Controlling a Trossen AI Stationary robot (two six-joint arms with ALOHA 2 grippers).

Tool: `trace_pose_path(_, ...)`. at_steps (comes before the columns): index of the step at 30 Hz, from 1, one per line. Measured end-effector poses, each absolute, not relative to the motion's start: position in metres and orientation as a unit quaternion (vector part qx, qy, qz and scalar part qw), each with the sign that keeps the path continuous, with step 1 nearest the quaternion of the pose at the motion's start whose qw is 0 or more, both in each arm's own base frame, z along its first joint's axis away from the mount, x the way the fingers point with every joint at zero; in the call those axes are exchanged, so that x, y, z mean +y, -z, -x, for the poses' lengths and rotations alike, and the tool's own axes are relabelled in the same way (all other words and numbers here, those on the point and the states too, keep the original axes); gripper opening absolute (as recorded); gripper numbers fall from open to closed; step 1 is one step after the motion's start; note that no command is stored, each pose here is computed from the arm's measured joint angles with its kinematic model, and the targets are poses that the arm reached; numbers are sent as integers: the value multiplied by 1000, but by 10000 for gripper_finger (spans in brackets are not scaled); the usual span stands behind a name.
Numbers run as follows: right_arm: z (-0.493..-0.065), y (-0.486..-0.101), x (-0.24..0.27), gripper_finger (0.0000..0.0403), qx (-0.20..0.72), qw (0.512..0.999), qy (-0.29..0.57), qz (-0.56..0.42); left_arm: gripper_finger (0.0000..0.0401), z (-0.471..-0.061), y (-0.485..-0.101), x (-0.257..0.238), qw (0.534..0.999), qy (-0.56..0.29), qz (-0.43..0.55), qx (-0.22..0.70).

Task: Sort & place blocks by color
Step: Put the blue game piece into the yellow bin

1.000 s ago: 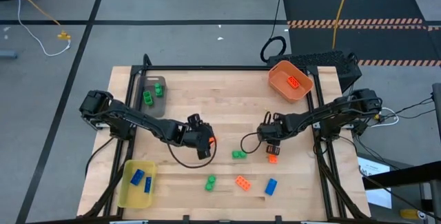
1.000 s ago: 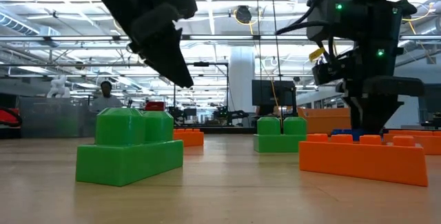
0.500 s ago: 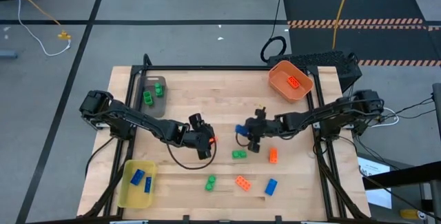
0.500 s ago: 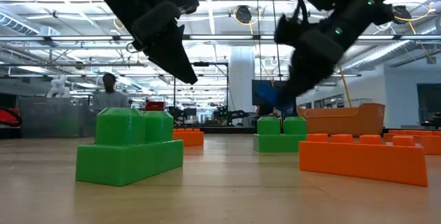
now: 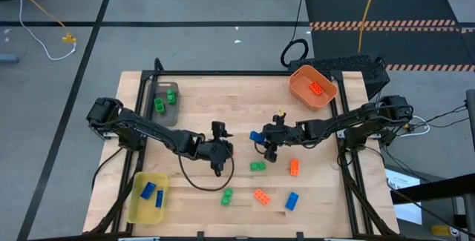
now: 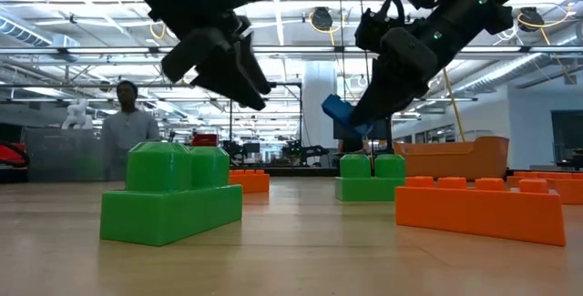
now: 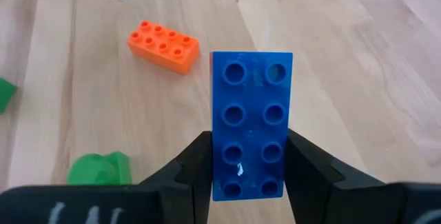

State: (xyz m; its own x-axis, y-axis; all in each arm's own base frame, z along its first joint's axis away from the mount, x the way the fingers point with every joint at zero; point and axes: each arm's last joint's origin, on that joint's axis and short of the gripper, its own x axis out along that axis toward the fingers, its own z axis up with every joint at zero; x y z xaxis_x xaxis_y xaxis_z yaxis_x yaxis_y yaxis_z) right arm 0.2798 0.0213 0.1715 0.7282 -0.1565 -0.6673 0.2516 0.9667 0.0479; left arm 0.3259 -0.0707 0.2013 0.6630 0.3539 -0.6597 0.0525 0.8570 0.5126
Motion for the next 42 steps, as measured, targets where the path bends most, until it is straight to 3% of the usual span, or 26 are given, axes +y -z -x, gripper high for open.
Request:
trace_pose_path(9,-280,-172,25,121,361,928,47,-78,273,-328,-199,-67,828,-37,-379,412)
trace_pose_path(17,-287,-179,27,121,316,946,19,-70,275,-328,-199,-73,782,14,-474,405)
trace_pose_path(32,-291,-186,30,121,282,956,-11,-78,357,-339,-212,-76,780,1,-526,337)
trace_pose_path(42,-301,-178,33,121,258,961,-37,-94,334,-342,-215,-79,804,0,-505,313)
